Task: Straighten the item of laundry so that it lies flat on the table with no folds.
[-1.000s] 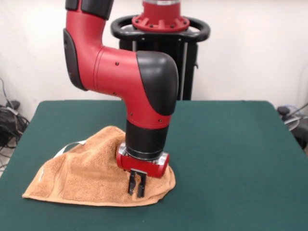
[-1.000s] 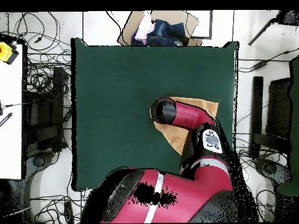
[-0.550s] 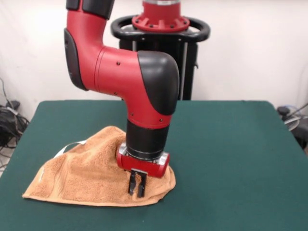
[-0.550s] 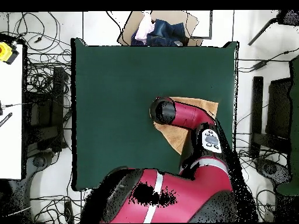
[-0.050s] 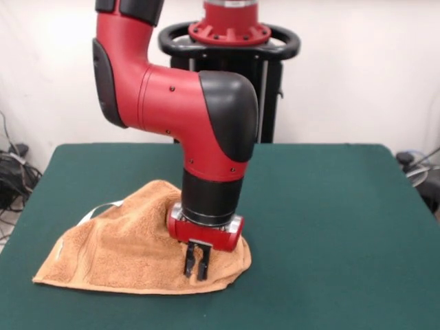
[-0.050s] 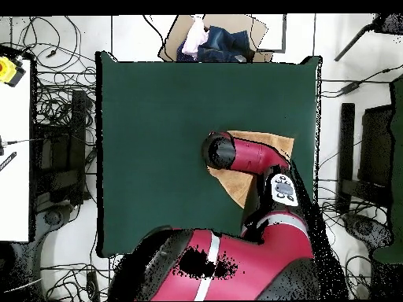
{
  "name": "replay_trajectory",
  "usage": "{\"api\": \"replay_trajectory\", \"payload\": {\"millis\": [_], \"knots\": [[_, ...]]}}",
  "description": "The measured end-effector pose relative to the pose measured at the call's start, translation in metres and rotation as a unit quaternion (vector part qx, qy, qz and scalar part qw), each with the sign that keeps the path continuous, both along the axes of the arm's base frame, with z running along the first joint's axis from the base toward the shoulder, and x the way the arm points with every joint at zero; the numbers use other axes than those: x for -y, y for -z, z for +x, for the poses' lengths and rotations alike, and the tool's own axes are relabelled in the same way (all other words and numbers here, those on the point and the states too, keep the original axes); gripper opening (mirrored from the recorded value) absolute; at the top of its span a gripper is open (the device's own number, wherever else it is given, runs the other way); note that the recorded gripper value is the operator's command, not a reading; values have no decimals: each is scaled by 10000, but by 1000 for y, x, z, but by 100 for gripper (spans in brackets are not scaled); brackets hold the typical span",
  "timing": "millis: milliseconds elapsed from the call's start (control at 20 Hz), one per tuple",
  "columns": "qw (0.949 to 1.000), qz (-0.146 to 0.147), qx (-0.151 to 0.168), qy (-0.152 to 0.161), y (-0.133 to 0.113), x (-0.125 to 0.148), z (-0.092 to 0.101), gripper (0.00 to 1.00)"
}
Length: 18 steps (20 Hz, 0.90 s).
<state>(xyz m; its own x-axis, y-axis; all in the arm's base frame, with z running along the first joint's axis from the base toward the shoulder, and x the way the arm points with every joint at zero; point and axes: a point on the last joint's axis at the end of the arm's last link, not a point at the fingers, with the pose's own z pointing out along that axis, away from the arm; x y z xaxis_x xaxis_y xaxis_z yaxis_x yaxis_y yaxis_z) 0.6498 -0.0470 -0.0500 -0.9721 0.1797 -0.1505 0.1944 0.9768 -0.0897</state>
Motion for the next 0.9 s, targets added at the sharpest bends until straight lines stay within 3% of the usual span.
{"api": "replay_trajectory", "payload": {"millis": [500, 900], "knots": [[9987, 129, -198, -449, -10, -37, -31, 0], [9954, 61, -249, -918, 0, -63, -54, 0]]}}
